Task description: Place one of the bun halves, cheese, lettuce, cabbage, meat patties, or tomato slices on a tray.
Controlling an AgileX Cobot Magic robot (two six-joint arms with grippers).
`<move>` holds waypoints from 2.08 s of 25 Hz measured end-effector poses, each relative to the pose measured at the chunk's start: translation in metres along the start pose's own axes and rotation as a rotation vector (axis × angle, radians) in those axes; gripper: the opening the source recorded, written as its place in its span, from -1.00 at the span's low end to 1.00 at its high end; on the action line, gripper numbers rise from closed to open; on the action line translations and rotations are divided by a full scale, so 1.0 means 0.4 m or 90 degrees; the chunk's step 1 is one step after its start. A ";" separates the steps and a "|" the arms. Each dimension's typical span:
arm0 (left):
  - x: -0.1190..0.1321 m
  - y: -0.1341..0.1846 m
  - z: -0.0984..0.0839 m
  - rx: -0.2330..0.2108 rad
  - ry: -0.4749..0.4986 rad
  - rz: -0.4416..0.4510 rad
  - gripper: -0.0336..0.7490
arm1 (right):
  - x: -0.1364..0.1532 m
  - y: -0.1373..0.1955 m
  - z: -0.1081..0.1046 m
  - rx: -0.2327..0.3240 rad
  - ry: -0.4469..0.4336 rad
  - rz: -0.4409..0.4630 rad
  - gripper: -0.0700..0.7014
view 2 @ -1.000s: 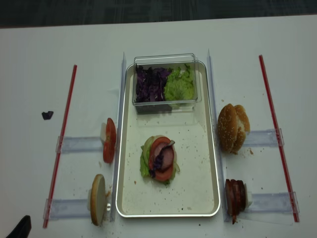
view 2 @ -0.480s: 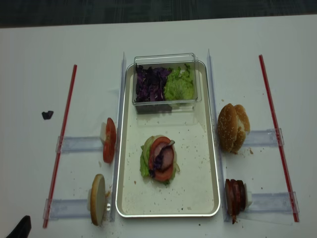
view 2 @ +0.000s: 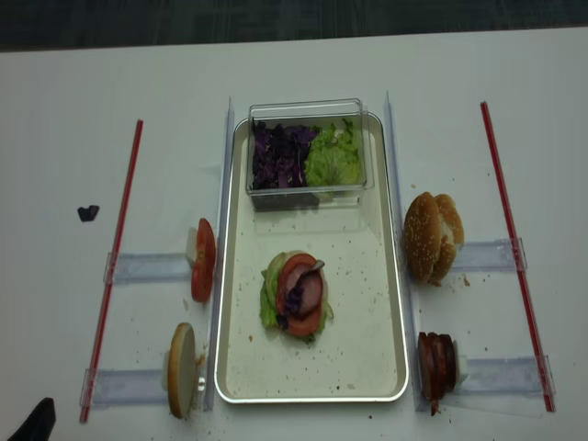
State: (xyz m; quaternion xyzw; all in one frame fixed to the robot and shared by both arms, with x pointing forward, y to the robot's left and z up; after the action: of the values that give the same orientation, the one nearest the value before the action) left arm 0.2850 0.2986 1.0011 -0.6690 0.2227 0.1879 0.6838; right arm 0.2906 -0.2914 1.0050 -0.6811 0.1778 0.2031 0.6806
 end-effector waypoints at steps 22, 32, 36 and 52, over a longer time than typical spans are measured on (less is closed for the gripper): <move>0.000 0.000 0.006 -0.012 -0.023 0.000 0.35 | 0.000 0.000 0.000 0.000 0.000 0.000 0.94; 0.000 0.000 0.004 -0.013 -0.019 0.000 0.35 | 0.000 0.000 0.000 0.001 0.000 0.000 0.94; 0.000 0.000 0.006 -0.011 -0.023 0.000 0.35 | 0.000 0.000 0.000 0.001 0.000 0.000 0.94; 0.000 0.000 0.004 -0.013 -0.019 0.000 0.35 | 0.000 0.000 0.000 0.002 0.000 0.000 0.94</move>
State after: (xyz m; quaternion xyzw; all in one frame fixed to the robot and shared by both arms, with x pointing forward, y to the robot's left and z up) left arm 0.2850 0.3003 1.0011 -0.6727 0.2104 0.2003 0.6805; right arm 0.2906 -0.2914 1.0050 -0.6798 0.1782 0.2028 0.6819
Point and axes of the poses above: a point on each arm's last joint axis where the gripper is mounted, x pointing out along that axis toward the gripper, z along the wrist's bending axis when the last joint is at zero, y = z × x, the point moved 7 cm from there along x, pointing out along that axis toward the gripper
